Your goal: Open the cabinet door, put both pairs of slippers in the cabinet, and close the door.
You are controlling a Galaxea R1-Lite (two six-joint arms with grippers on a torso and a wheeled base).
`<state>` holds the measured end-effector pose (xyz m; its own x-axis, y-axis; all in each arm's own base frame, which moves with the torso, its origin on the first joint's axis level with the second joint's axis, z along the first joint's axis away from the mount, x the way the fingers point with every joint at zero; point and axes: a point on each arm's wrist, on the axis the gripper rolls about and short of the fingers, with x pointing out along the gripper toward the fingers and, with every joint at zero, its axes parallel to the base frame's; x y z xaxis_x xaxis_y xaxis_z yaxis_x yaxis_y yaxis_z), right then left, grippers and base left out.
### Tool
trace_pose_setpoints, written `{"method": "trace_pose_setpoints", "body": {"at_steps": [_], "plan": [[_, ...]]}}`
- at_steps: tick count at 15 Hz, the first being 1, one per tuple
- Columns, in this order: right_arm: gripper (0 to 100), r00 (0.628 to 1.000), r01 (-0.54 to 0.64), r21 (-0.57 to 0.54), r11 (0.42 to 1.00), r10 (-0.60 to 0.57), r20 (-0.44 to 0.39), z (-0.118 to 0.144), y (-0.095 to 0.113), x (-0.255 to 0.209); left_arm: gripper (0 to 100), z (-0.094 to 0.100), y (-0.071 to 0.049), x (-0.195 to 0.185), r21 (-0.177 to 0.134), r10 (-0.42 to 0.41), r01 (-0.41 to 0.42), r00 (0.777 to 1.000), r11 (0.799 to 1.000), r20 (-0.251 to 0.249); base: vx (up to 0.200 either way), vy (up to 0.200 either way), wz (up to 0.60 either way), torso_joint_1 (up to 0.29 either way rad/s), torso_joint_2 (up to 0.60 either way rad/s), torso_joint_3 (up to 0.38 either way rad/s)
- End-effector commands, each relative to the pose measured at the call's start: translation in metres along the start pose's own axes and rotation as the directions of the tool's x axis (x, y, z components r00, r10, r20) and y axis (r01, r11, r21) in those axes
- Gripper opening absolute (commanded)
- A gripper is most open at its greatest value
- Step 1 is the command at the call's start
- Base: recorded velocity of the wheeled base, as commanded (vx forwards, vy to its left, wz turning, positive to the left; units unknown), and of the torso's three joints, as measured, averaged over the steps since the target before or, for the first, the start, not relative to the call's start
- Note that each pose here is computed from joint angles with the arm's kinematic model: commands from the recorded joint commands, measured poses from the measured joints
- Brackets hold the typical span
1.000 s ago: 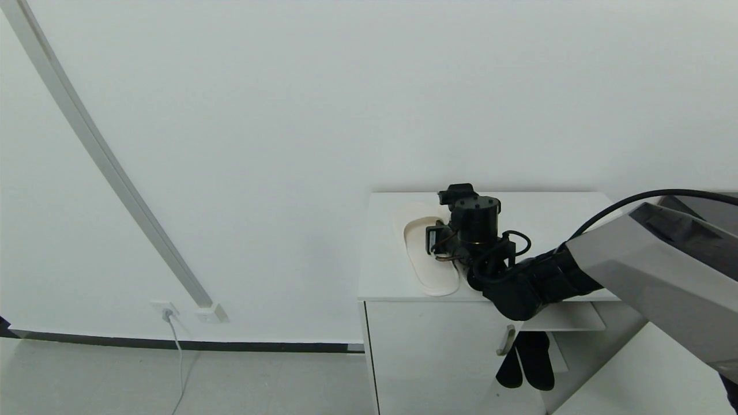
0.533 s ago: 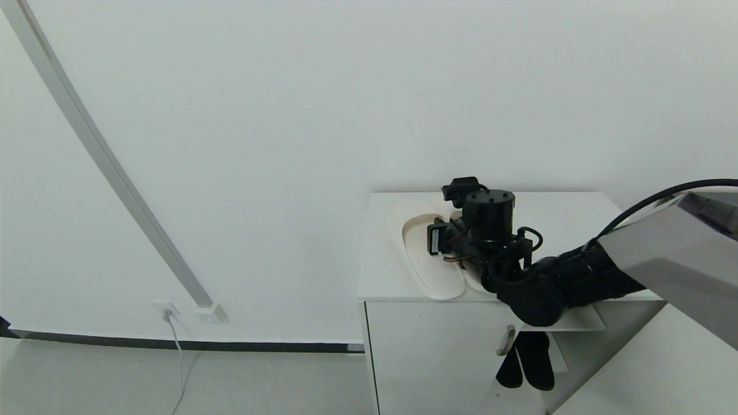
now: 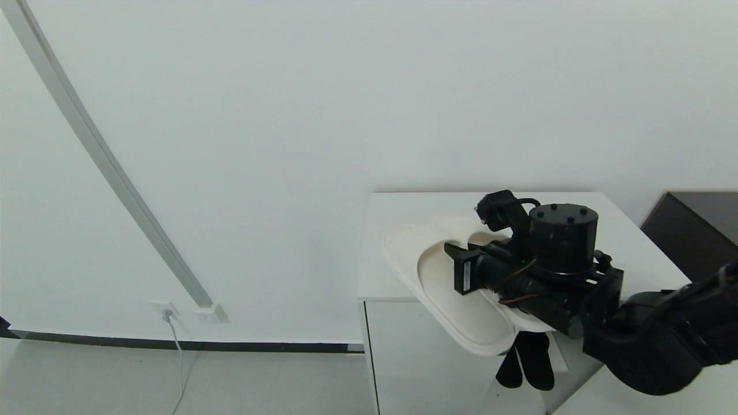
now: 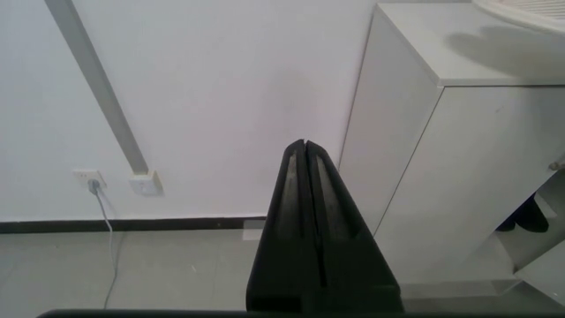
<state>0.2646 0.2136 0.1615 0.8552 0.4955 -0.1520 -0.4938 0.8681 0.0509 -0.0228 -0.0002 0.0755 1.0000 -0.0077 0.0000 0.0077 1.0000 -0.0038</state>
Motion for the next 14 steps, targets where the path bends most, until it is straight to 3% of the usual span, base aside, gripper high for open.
{"method": "trace_pose_setpoints", "body": {"at_steps": [1,7,14], "plan": [[0,1.000,-0.019,-0.001,1.000,0.019,0.020,0.0048,0.0029,-0.0193,0,0.0000,0.0000,0.0001,-0.001,0.000,0.000,1.000,1.000,-0.002,0.000,0.000,0.00,0.000,0.00,0.000],[0,1.000,-0.027,-0.007,1.000,0.027,0.003,-0.0013,0.0071,-0.0202,0,0.0000,0.0000,0.0001,-0.001,0.000,0.000,1.000,1.000,-0.002,0.000,0.000,0.00,0.000,0.00,0.000],[0,1.000,-0.029,-0.010,1.000,0.029,0.000,-0.0027,0.0082,-0.0215,0,0.0000,0.0000,0.0001,-0.002,0.000,0.000,1.000,1.000,-0.002,-0.200,0.000,0.00,0.002,0.00,0.001]]}}
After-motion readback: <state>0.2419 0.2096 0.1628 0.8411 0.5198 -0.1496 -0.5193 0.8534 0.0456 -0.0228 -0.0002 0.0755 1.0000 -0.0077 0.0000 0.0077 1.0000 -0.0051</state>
